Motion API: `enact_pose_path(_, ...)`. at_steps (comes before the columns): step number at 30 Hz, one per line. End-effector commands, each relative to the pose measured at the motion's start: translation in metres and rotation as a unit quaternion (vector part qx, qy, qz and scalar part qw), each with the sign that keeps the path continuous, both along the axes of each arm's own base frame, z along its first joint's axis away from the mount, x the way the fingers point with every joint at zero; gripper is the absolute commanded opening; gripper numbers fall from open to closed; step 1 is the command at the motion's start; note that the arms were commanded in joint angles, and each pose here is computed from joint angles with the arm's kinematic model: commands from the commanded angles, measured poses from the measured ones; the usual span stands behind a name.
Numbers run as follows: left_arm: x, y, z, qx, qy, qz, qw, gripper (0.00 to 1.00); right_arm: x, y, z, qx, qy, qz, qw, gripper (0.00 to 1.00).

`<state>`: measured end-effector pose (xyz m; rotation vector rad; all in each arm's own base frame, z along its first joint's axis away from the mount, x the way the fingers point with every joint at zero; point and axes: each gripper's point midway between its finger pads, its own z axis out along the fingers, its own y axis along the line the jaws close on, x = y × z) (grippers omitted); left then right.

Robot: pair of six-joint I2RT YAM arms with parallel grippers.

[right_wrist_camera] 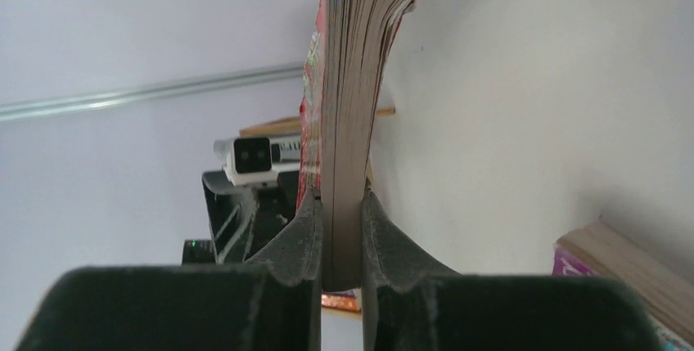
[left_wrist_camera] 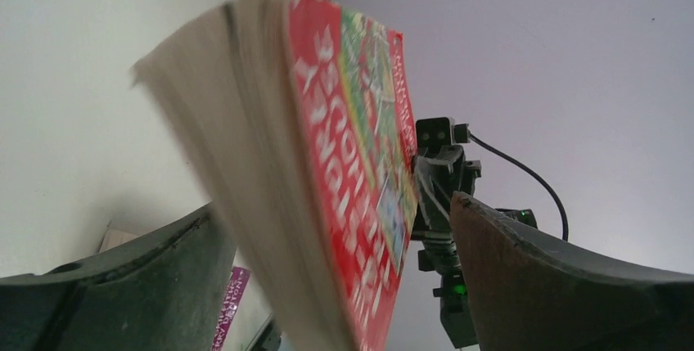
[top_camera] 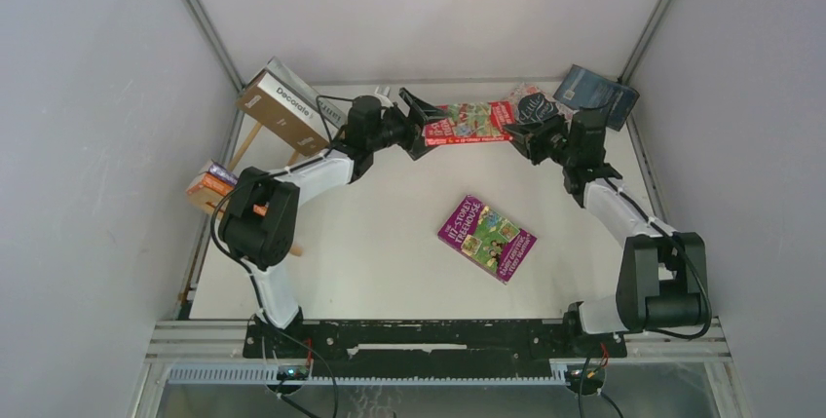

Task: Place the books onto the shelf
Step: Pick up the book from the center of the board.

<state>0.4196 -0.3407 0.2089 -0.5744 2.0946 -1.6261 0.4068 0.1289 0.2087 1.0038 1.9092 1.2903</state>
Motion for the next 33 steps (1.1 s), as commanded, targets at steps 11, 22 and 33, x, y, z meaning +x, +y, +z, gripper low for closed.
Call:
enact_pose_path(11,-0.008,0.008,0.041,-0.033,-0.043,-0.009,0.998,0.69,-0.025,0.027,0.043,0.057,-0.061,0.043,0.996,0.0)
enact_pose_path(22,-0.039,0.022,0.052,-0.035,-0.049,-0.009,0.998,0.15,-0.04,0.026,0.037,0.07,-0.055,0.04,0.995,0.0)
enact_pose_path(33,-0.056,0.077,0.08,0.147,-0.074,0.072,0.984,0.0,-0.034,0.039,0.045,0.078,-0.078,0.067,0.992,0.13)
